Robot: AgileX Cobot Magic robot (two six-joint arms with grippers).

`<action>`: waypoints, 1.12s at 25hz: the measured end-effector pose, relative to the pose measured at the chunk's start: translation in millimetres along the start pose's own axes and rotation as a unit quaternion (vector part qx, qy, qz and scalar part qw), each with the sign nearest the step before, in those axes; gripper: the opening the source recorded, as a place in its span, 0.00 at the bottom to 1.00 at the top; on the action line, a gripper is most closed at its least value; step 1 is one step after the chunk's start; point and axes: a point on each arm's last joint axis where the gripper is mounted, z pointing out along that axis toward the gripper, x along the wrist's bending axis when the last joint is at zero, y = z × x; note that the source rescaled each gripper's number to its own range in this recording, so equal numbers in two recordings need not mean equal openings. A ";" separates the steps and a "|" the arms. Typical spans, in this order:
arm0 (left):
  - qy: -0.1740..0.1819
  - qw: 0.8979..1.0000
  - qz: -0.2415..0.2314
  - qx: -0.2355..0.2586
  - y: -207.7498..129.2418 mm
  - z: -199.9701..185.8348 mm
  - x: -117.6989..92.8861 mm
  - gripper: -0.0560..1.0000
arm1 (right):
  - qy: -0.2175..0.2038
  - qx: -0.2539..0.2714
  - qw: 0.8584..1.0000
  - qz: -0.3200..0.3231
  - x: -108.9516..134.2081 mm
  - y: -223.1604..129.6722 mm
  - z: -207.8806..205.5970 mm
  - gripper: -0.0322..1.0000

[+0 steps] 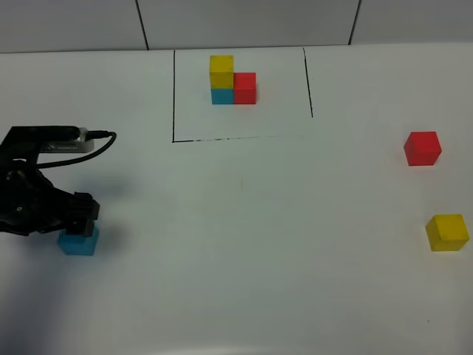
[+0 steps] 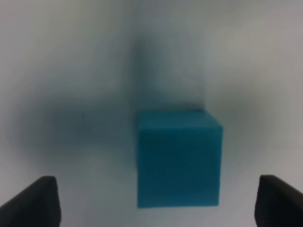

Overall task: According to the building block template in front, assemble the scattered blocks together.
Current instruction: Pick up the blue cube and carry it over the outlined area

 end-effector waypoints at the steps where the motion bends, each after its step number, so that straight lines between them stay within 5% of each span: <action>1: 0.000 1.000 0.002 0.001 0.6 3.1 -1.3 0.84 | 0.000 0.000 1.000 0.000 0.0 0.0 0.0 0.74; 15: 0.007 0.999 -0.009 0.037 2.6 45.1 -1.3 0.76 | 0.000 0.000 1.000 0.000 0.0 0.0 0.0 0.74; 20: 0.007 0.999 -0.009 0.034 3.6 48.0 -1.2 0.48 | 0.000 0.000 1.000 0.000 0.0 0.0 0.0 0.74; 23: 0.007 0.999 -0.010 0.034 3.8 47.9 -1.3 0.11 | 0.000 0.000 1.000 0.000 0.0 0.0 0.0 0.74; 24: 0.007 0.999 -0.011 0.034 4.2 47.6 -1.4 0.05 | 0.000 0.000 1.000 0.000 0.0 0.0 0.0 0.74; 28: 0.006 0.999 -0.014 0.039 11.7 42.2 -2.9 0.05 | 0.000 0.000 1.000 0.000 0.0 0.0 0.0 0.74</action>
